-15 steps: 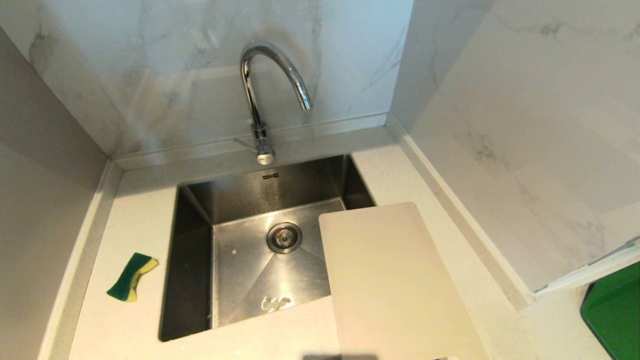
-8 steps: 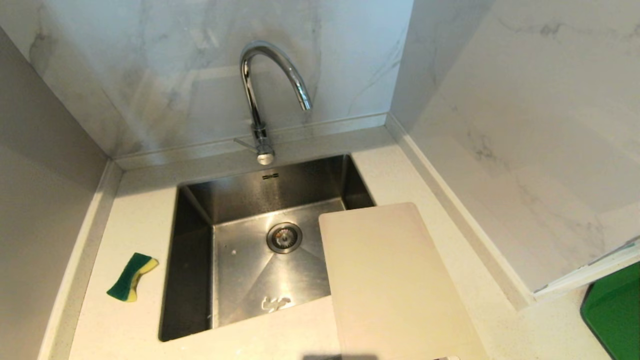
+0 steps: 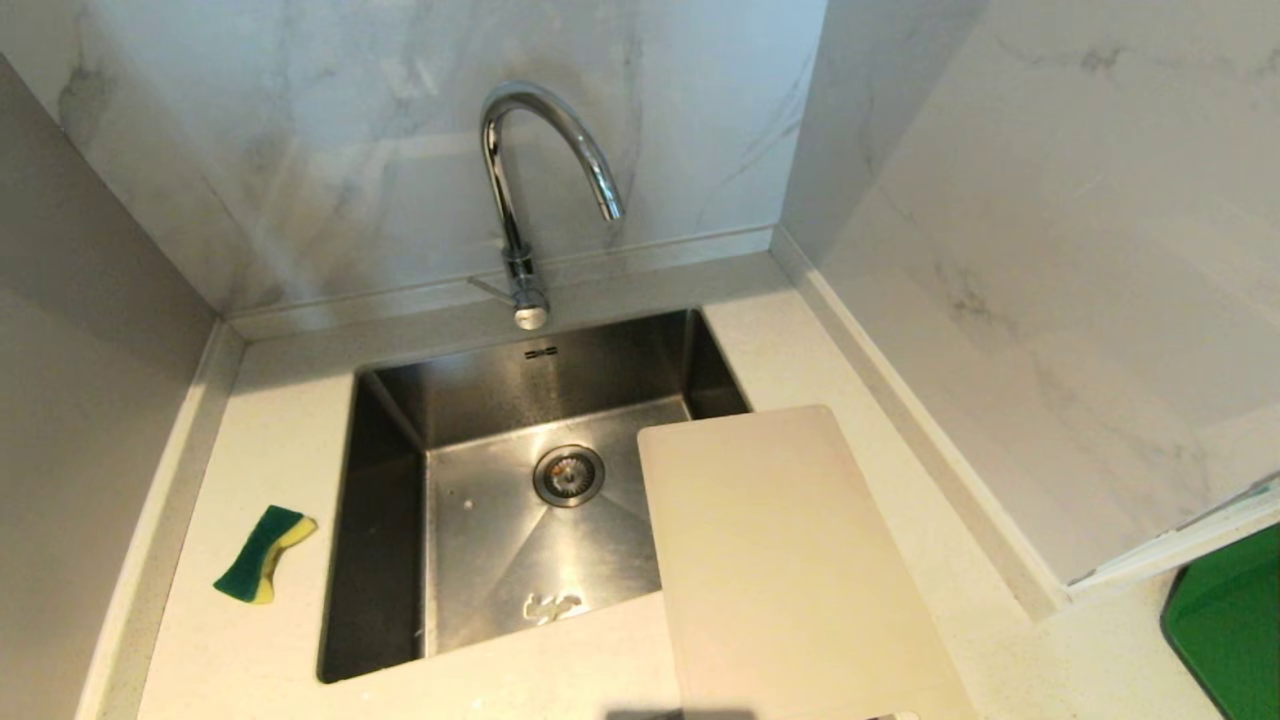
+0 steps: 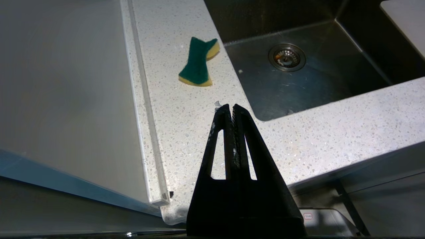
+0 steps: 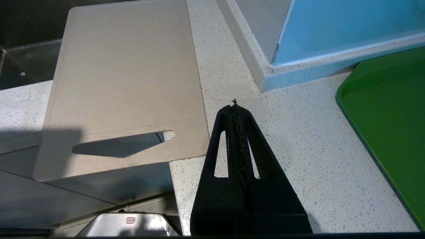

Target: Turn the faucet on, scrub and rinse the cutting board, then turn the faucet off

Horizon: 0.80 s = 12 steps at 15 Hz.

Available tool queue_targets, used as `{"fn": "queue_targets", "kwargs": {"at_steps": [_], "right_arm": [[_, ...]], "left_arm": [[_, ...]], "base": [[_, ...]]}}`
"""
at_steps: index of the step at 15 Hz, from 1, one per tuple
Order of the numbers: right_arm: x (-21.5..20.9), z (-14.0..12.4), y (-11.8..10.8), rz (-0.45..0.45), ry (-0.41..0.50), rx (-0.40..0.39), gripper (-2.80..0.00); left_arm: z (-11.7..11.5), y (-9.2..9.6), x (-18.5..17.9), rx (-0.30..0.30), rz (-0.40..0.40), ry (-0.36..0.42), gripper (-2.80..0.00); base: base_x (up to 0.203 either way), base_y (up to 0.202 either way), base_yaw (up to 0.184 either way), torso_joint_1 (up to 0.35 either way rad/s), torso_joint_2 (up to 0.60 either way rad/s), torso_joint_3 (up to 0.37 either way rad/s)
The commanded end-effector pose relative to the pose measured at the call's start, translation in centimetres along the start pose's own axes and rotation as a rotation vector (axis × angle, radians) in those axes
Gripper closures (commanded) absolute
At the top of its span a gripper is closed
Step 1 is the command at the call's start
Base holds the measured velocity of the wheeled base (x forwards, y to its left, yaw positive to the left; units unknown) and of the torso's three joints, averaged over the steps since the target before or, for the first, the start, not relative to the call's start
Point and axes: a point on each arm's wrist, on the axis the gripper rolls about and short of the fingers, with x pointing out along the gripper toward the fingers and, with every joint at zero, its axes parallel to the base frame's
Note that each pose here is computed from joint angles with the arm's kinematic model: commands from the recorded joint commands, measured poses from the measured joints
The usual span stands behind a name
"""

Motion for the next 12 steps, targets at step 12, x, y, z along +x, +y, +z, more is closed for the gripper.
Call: {"fn": "queue_targets", "kwargs": {"at_steps": [12], "right_arm": [[0.00,0.00,0.00,0.000,0.000,-0.002,0.00]], "left_arm": [[-0.03,0.00,0.02,0.006,0.002,0.001,0.00]], "base": [[0.000,0.000,0.000,0.000,0.00,0.000]]}}
